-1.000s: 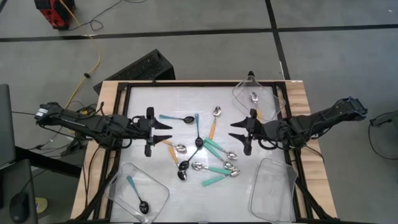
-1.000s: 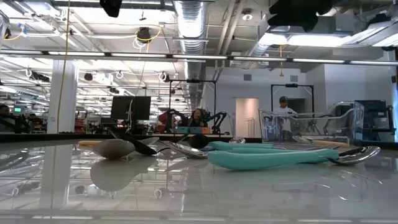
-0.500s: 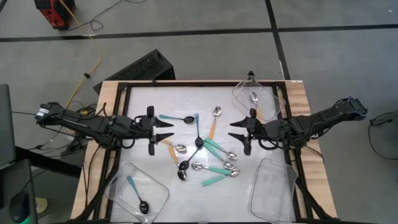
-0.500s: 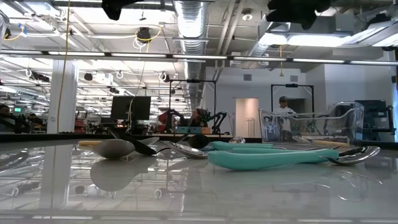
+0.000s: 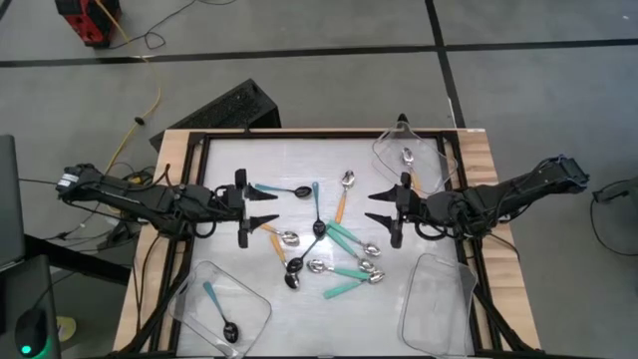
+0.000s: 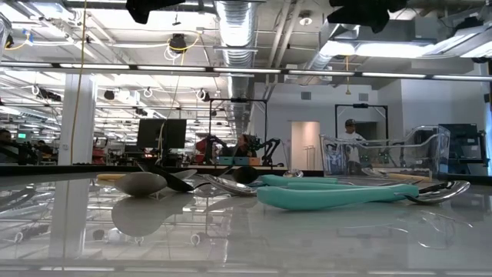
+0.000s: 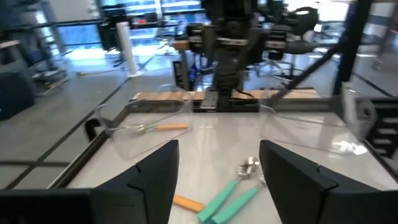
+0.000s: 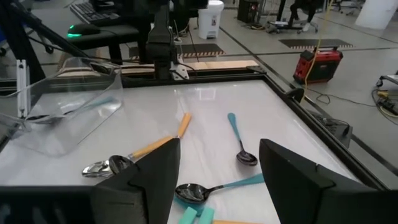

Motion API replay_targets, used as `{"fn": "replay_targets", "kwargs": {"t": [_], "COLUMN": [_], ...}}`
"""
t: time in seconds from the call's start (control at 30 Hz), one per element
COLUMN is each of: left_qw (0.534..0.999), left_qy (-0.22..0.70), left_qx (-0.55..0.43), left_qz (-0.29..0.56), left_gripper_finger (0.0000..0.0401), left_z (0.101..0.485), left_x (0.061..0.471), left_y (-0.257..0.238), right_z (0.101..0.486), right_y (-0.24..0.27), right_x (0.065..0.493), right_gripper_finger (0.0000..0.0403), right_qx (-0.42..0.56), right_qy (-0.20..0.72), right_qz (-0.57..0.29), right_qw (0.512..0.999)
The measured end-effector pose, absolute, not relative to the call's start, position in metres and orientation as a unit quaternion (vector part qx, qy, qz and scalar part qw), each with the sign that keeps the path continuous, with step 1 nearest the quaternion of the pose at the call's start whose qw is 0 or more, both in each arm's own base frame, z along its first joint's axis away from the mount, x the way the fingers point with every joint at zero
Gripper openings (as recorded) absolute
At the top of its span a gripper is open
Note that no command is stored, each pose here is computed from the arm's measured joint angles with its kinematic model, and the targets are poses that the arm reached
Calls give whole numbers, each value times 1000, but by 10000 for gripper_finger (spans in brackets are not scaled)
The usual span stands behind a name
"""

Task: Sort silverware by color (type)
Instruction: Put the yellow spoon into the top transparent bin

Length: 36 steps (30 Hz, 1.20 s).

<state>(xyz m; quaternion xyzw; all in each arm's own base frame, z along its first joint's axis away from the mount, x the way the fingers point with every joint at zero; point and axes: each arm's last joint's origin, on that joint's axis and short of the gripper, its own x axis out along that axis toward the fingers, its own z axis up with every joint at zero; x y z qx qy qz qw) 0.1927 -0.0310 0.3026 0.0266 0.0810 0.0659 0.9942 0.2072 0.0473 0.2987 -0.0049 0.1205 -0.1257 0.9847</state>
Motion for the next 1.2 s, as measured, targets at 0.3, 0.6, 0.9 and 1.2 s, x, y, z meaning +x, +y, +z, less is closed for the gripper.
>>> {"fn": "replay_targets", "kwargs": {"t": [0.3, 0.6, 0.9, 1.2], "left_qw": [994, 992, 993, 990], "left_qy": [87, 102, 88, 109], "left_qx": [31, 30, 14, 9], "left_qz": [56, 70, 77, 88], "left_gripper_finger": [216, 216, 216, 216], "left_z": [302, 270, 257, 252], "left_x": [193, 192, 189, 189], "left_y": [-32, -31, -30, -29], "right_z": [291, 260, 237, 234], "right_y": [48, 54, 58, 52], "right_x": [213, 237, 252, 254], "right_gripper_finger": [246, 246, 247, 247], "right_qx": [-18, -36, -12, 2], "right_qy": [138, 200, 229, 232], "right_qz": [-150, -170, -188, -205], "right_qw": [979, 964, 955, 951]}}
